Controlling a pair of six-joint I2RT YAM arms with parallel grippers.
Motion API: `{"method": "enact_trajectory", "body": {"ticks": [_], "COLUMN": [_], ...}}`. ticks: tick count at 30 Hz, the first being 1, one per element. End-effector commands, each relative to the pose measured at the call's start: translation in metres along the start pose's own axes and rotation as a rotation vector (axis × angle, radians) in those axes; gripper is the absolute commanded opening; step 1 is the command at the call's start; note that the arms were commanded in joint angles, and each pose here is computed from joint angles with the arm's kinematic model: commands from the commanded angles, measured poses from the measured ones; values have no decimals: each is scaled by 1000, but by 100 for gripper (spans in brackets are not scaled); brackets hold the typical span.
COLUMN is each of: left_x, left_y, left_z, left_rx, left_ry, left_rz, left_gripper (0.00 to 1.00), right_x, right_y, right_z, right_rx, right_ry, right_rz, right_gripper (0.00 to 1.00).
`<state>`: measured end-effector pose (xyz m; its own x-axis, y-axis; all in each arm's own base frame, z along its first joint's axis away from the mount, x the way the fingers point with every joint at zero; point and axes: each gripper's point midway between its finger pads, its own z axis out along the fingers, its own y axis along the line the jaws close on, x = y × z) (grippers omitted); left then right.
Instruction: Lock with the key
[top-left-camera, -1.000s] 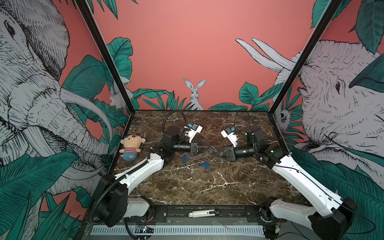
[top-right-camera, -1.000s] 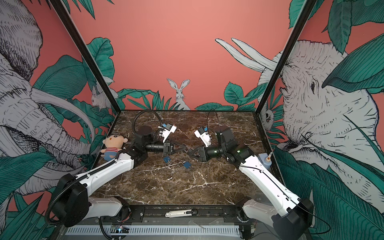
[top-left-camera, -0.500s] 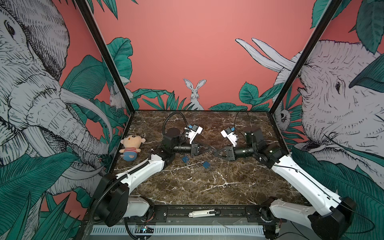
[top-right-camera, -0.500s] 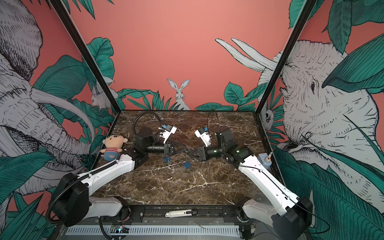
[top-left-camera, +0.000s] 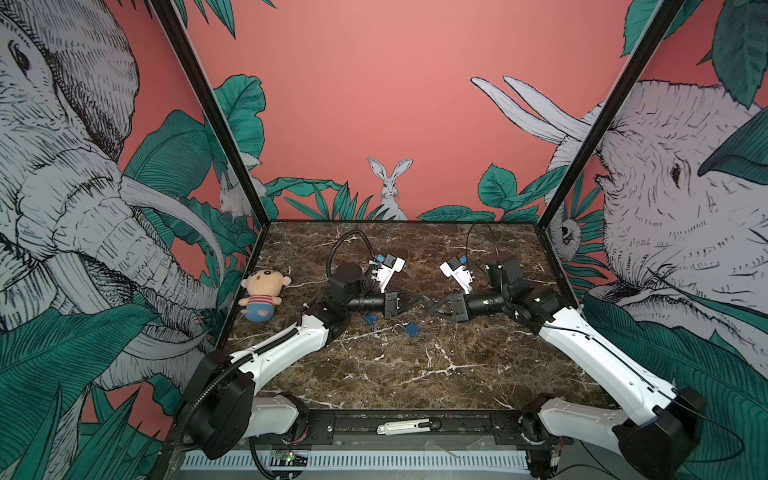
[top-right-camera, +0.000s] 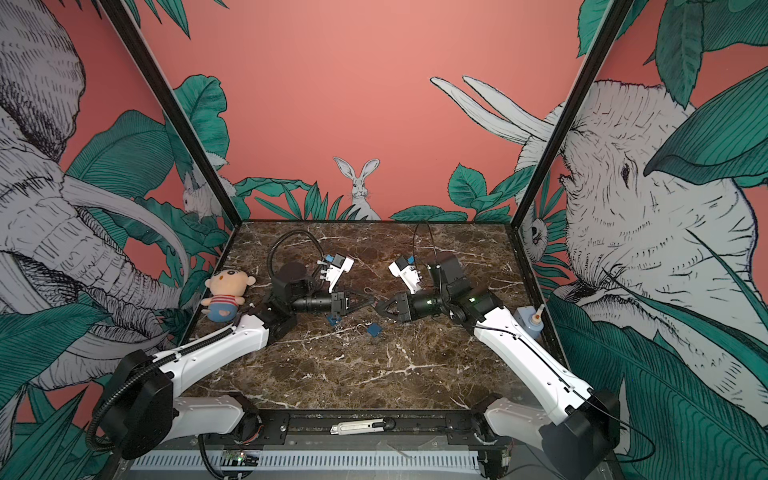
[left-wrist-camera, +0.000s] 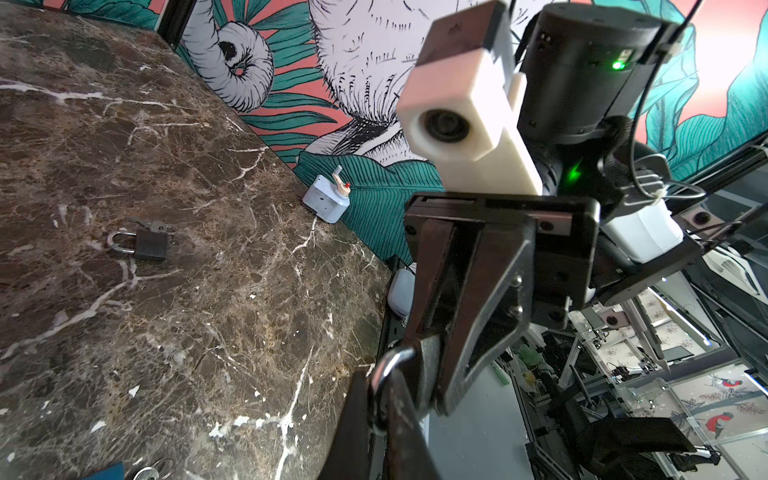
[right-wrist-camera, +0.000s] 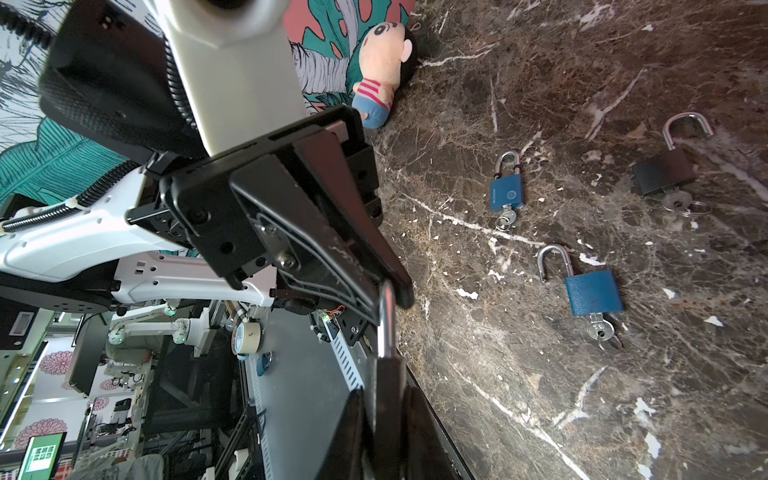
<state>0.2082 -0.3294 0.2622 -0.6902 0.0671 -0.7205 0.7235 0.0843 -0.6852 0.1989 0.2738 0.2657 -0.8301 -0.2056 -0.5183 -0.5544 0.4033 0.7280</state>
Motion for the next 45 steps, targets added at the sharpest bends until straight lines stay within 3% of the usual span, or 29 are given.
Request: {"method": "enact_trajectory", "body": {"ticks": [1, 16, 22, 29, 30, 33, 34, 45], "left_x": [56, 61, 36, -20, -23, -31, -34, -44], "left_y": [-18, -32, -26, -3, -6, -13, -15, -29], "left_z": [17, 23, 16, -23, -25, -26, -27, -28], "left_rx": [88, 122, 45, -25, -27, -19, -16, 37], "left_ry": [173, 182, 125, -53, -54, -55, -61, -94], "left_rz": [-99, -85, -40, -47, -37, -6, -2, 5], "left_gripper": [0, 0, 0, 0, 2, 22, 24, 30], "right_x": [-56, -63, -51, -36, -35, -33, -33, -33], "right_y": [81, 77, 69, 60, 60, 59, 59, 57], "right_z": [-13, -5, -5, -5, -5, -5, -4, 0], "right_rx": [-262, -264, -241, -229, -230, -230, -228, -245], "right_ry": [-191, -185, -172, -161, -160, -156, -155, -145], "right_rz": [-383, -386, -360, -323, -321, -320, -320, -306], "right_gripper": [0, 0, 0, 0, 0, 0, 0, 0]}}
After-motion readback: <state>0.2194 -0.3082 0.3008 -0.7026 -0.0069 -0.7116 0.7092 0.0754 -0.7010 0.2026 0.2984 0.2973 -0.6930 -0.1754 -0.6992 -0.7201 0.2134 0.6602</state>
